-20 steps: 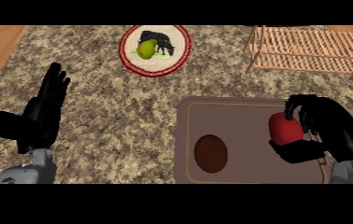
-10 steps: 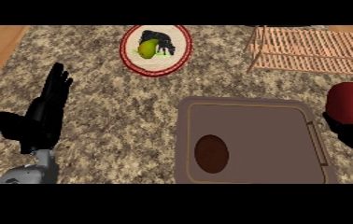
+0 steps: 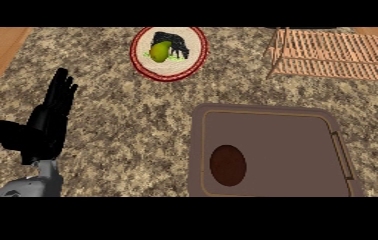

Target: Pick the tomato from the tray and place it in the tiered shelf

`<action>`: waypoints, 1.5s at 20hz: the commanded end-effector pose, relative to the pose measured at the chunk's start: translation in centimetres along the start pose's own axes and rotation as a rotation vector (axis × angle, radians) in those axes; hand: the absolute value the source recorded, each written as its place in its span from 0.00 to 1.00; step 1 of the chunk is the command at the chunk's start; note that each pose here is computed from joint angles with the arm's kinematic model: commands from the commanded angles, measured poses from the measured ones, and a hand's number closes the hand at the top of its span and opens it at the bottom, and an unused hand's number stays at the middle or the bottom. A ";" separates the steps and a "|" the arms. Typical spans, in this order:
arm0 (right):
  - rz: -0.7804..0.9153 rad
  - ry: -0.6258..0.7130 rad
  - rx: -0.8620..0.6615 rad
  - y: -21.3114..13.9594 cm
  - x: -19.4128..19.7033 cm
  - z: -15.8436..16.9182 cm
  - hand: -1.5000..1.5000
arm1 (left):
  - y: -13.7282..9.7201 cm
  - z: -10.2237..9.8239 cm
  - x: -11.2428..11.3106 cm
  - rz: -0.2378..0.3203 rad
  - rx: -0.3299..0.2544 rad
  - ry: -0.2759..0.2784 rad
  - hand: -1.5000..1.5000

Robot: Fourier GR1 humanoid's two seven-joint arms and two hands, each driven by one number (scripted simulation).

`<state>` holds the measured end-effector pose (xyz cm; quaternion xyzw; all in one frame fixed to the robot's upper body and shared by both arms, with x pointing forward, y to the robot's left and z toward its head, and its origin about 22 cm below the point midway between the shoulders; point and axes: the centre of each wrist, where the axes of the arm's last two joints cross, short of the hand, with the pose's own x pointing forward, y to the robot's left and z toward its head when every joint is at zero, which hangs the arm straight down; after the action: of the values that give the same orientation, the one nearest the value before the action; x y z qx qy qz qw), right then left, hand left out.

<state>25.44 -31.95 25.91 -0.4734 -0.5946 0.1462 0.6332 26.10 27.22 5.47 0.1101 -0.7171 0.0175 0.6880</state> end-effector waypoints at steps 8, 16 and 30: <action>-0.048 0.017 -0.075 3.2 -1.7 -7.3 1.00 | -0.7 1.2 1.1 -0.002 0.001 -0.005 0.50; -0.102 0.001 -0.145 6.2 -4.6 -12.3 1.00 | 0.1 0.5 0.4 0.003 -0.024 0.001 0.50; -0.233 0.074 -0.056 8.0 -8.6 -16.4 0.00 | -0.5 0.2 0.8 0.008 -0.029 -0.005 0.50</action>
<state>40.40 -39.69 17.20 -0.4513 -0.6267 0.0417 0.6339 26.16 26.55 6.30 0.1021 -0.7206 0.0103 0.6857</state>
